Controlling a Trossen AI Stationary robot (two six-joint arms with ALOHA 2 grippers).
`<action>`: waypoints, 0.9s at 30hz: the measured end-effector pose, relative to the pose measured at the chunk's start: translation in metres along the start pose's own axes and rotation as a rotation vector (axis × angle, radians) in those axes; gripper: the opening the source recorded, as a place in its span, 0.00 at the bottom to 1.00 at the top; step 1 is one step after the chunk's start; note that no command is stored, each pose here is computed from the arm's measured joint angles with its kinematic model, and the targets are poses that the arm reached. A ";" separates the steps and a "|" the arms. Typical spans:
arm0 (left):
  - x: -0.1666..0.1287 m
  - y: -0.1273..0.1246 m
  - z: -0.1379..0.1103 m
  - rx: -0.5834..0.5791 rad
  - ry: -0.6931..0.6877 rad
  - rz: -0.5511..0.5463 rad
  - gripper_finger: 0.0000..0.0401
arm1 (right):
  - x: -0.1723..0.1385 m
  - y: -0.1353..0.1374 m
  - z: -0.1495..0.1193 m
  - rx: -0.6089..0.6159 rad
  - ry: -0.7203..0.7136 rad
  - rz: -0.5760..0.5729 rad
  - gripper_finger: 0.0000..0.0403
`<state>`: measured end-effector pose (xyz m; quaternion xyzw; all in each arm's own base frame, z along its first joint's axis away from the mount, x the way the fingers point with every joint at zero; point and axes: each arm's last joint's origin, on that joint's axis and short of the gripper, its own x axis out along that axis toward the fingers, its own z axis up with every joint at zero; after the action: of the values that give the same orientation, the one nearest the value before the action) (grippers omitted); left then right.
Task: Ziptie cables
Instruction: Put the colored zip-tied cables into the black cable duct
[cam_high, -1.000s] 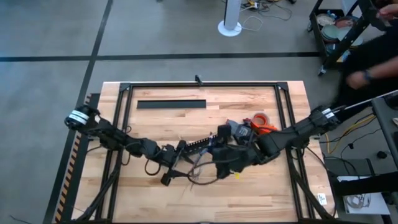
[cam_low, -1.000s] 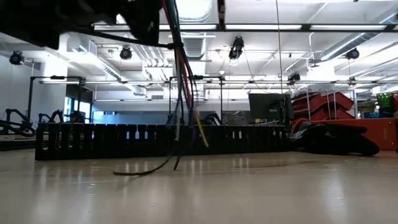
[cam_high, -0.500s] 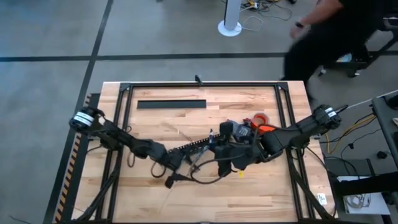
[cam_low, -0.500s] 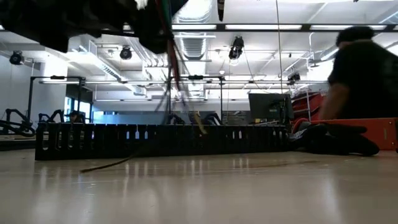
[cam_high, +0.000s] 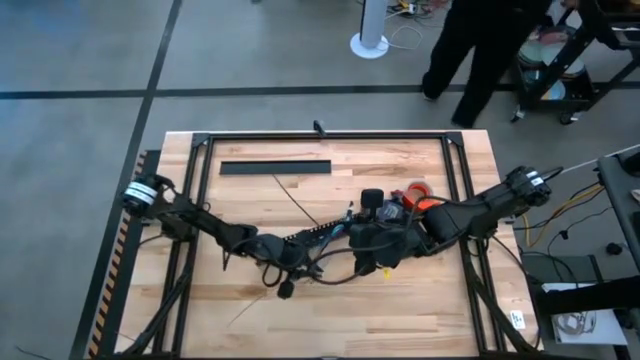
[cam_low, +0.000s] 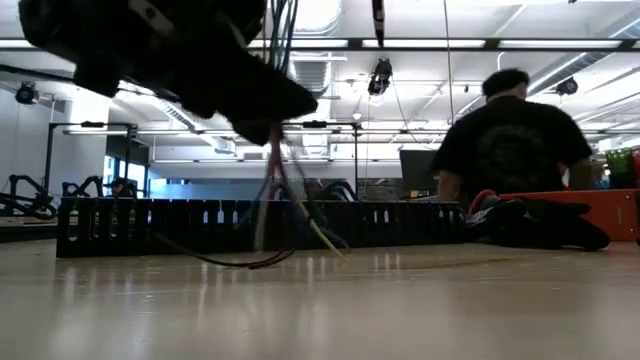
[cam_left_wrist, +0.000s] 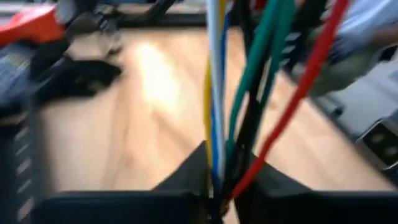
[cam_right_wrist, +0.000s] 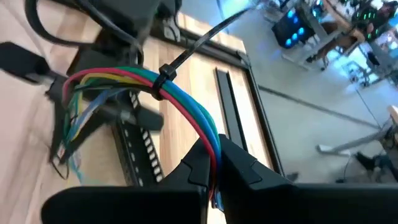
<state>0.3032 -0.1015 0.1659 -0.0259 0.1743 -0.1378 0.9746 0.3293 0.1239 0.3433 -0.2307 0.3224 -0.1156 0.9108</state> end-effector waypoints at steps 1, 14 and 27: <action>-0.004 0.001 0.001 -0.003 0.031 0.024 0.04 | 0.000 -0.001 -0.002 0.001 0.016 0.000 0.00; -0.112 -0.005 0.079 -0.194 0.528 0.277 0.01 | 0.057 -0.008 -0.044 -0.022 0.383 -0.025 0.00; -0.114 -0.003 0.064 -0.314 0.971 0.317 0.00 | 0.149 0.010 -0.080 -0.076 0.550 0.228 0.00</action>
<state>0.2218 -0.0728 0.2639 -0.0783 0.6254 0.0426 0.7752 0.3930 0.0513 0.2038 -0.1867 0.5850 -0.0585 0.7871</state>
